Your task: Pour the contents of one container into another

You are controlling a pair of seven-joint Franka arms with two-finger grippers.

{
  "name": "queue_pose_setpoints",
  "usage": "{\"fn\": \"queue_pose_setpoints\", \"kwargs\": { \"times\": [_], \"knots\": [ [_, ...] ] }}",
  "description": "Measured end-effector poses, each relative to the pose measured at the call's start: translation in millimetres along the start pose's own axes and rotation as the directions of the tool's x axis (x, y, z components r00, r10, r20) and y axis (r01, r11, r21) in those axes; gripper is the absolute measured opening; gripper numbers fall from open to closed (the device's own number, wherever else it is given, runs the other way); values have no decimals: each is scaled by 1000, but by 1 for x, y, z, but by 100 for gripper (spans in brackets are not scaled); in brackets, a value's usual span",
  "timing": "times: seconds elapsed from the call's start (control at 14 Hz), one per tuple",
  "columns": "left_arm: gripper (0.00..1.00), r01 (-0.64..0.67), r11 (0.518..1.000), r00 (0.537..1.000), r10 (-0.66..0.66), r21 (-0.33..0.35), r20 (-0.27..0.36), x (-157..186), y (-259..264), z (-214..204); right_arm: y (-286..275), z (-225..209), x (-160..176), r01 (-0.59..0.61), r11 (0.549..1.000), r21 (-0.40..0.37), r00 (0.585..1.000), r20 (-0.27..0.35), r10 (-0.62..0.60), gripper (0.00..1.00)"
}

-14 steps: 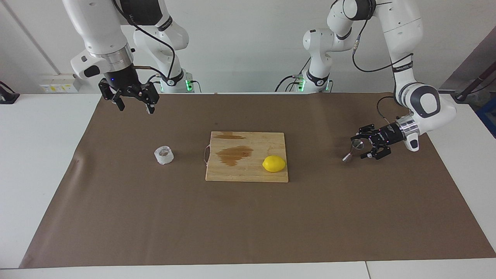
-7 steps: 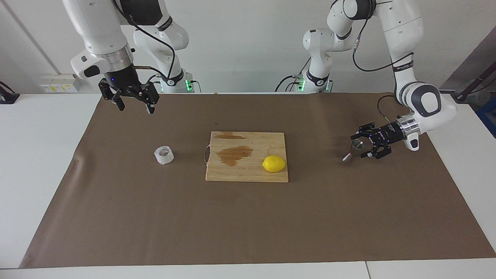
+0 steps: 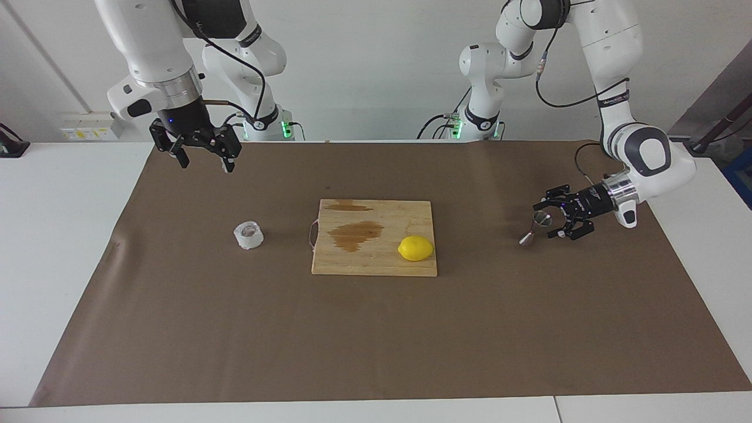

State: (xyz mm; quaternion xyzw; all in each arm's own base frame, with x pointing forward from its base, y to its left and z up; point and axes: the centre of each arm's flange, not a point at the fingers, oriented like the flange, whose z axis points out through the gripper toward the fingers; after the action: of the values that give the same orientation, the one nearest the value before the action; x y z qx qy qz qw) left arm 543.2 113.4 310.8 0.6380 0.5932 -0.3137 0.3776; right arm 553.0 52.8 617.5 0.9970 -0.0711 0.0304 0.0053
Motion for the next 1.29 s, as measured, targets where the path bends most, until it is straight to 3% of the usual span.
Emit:
{"fn": "queue_pose_setpoints", "kwargs": {
  "times": [1.29],
  "knots": [
    [100, 42, 999, 999, -42, 2, -5, -1, 0, -1, 0, 0, 0, 0, 1000, 0, 1000, 0, 0, 100]
  ]
}}
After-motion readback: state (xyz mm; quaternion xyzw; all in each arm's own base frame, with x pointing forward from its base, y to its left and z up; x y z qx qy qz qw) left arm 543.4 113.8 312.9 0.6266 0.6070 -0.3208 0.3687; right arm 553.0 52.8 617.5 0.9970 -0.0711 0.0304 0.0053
